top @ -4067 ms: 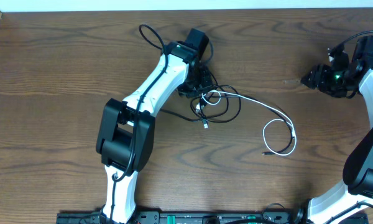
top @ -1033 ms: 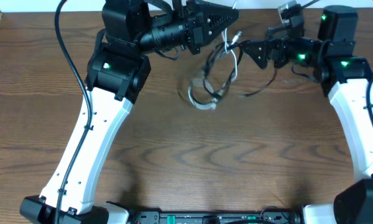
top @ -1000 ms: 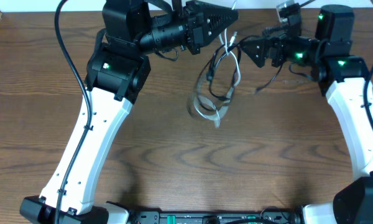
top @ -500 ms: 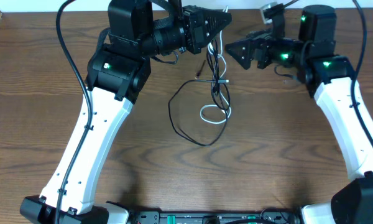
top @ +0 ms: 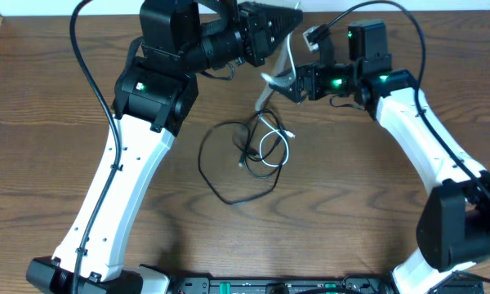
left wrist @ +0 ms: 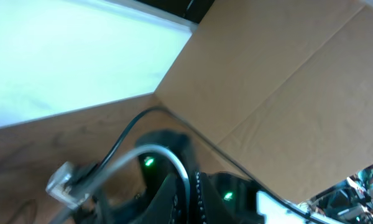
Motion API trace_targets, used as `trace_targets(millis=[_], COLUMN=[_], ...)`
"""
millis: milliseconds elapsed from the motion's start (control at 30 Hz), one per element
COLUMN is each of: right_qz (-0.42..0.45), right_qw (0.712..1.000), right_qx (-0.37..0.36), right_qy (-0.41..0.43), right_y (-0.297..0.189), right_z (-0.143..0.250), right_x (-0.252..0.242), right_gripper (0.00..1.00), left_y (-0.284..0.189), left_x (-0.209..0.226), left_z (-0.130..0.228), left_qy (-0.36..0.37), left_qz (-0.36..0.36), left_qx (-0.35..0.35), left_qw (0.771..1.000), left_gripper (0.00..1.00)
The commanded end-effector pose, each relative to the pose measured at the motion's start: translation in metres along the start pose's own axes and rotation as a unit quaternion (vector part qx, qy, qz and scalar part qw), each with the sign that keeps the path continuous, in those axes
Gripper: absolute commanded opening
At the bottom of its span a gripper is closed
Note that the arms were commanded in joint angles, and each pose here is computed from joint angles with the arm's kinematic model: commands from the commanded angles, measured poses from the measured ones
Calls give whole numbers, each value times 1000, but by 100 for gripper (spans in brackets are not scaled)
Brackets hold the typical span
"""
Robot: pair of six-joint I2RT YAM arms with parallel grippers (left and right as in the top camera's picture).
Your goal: Untangle cables
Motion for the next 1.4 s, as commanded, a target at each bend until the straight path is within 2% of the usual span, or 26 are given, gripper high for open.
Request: trace_targets(millis=[0, 167, 333, 500, 633, 733, 767, 800, 867, 900, 967, 1167, 1367], right_qz=[5, 45, -85, -67, -35, -25, -30, -33, -37, -42, -53, -92, -74], right_qw=[1000, 999, 991, 989, 987, 984, 982, 981, 979, 979, 978, 974, 975], right_qx=[13, -2, 3, 1, 0, -10, -18, -21, -30, -46, -72, -129, -161], right_qy=[20, 18, -99, -134, -158, -176, -187, -192, -200, -196, -187, -162, -137], right_y=[11, 4, 6, 21, 34, 40, 42, 43, 44, 44, 42, 33, 7], right_z=[6, 1, -2, 0, 3, 0, -2, -4, -7, -14, -25, -50, -71], right_x=[-12, -27, 12, 20, 24, 29, 34, 36, 40, 44, 51, 71, 64], right_gripper=[93, 93, 94, 97, 93, 83, 72, 66, 42, 12, 2, 1, 1], left_y=[-7, -30, -47, -56, -63, -71, -76, -80, -87, -93, -101, -115, -123], left_x=[-10, -7, -18, -37, -46, -55, -61, -63, -69, -74, -78, -83, -74], left_z=[-20, -44, -64, -78, -82, -86, -89, -90, -93, -94, -97, -101, -100], left_qy=[13, 0, -5, 8, 10, 17, 23, 26, 32, 37, 44, 57, 52], left_qz=[7, -2, 11, 35, 41, 46, 48, 48, 48, 48, 45, 41, 30], left_qx=[-34, -78, -119, -149, -159, -169, -175, -178, -185, -190, -197, -205, -195], left_qw=[999, 997, 993, 988, 986, 984, 983, 982, 981, 980, 978, 976, 979], left_gripper=[7, 7, 8, 7, 7, 7, 7, 7, 7, 8, 8, 7, 8])
Point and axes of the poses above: each gripper's point midway between its finger pads, its own y axis out along the fingers, its own x axis along the line the jaws close on, z = x × y, the point moved 4 cm from there along -y, back along the fingers, and after that the axes turned 5 degrees about y, right-handed, at the moved point
